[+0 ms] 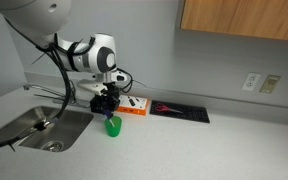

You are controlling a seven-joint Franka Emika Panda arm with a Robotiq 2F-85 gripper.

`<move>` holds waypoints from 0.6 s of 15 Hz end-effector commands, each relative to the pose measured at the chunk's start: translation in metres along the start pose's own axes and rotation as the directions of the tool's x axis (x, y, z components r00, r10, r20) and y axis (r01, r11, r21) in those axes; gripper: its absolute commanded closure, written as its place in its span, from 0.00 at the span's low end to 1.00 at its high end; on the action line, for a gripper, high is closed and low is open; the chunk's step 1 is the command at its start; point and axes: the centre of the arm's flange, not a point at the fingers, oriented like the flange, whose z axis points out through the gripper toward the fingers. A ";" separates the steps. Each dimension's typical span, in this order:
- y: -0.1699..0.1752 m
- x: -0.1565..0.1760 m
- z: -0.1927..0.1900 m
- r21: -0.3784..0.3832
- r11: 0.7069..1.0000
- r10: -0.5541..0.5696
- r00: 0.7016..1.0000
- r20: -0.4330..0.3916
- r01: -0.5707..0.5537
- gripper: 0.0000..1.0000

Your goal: Take the marker out of the cup and put it on the counter

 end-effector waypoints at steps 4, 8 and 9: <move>0.013 0.000 -0.025 0.006 0.999 0.039 0.999 0.023 -0.039 0.94; 0.027 -0.011 -0.047 0.008 0.999 0.038 0.999 0.036 -0.038 0.96; 0.030 -0.016 -0.053 0.008 0.999 0.035 0.999 0.033 -0.036 0.96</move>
